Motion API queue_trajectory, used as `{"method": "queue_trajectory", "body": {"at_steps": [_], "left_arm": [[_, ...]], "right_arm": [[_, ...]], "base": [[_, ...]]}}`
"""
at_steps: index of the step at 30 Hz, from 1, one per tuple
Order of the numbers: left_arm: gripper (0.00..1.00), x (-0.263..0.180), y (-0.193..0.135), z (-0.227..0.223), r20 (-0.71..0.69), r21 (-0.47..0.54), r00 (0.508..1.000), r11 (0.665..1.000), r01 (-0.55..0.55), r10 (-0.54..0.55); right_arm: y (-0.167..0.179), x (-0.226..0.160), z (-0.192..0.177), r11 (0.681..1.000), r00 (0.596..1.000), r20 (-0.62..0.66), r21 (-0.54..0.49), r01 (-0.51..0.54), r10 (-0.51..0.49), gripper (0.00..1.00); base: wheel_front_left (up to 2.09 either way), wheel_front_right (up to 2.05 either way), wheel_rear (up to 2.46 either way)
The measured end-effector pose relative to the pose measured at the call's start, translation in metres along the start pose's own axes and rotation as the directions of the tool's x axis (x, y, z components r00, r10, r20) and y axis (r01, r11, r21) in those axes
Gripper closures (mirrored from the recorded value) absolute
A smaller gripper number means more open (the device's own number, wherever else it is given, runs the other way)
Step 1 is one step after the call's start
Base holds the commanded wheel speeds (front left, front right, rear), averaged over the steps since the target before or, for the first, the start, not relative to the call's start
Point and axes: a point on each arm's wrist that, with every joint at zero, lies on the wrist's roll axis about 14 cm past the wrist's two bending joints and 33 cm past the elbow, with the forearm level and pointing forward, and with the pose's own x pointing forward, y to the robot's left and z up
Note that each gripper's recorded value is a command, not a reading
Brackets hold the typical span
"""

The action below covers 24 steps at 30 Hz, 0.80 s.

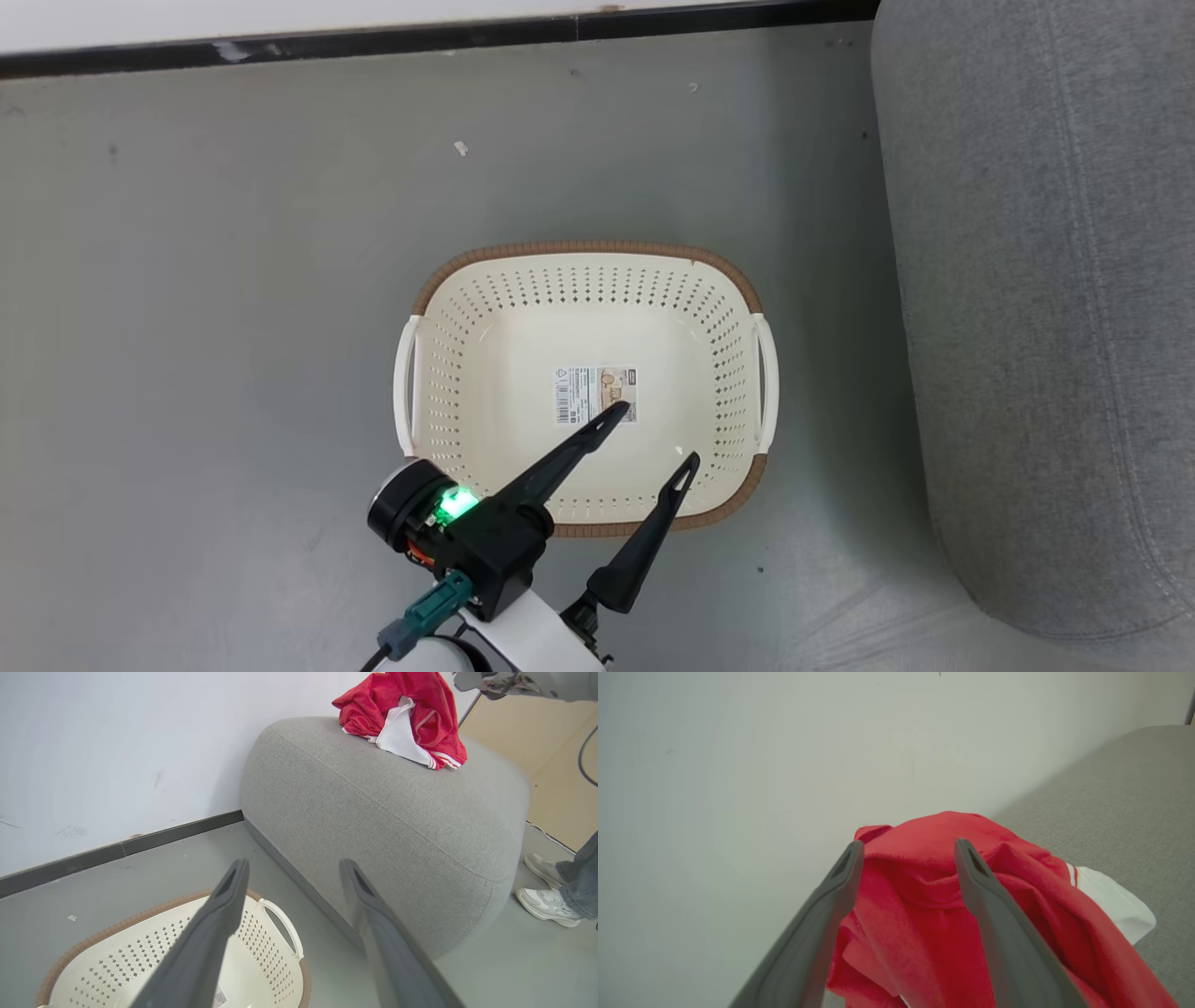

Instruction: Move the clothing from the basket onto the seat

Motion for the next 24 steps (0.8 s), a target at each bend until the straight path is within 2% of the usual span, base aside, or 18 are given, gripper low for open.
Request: {"method": "queue_trajectory", "body": {"at_steps": [5,14,24], "left_arm": [[0.0,0.002,-0.002,0.007,0.03,0.002,1.0,1.0,0.003,-0.003],[0.0,0.0,0.003,0.028,0.112,0.016,0.993,0.999,-0.029,0.027],[0.0,-0.013,0.019,0.054,0.196,0.031,0.974,0.992,-0.121,0.113]], "right_arm": [[0.005,-0.008,0.008,1.0,0.999,0.021,-0.009,-0.028,0.029,0.0],[0.019,-0.051,-0.015,0.995,0.994,-0.024,-0.002,-0.102,0.102,0.0],[0.074,-0.106,0.004,0.959,0.957,0.055,0.004,-0.284,0.283,0.0]], "base": [[0.0,0.0,0.0],[0.0,0.0,0.0],[0.0,0.0,0.0]]}}
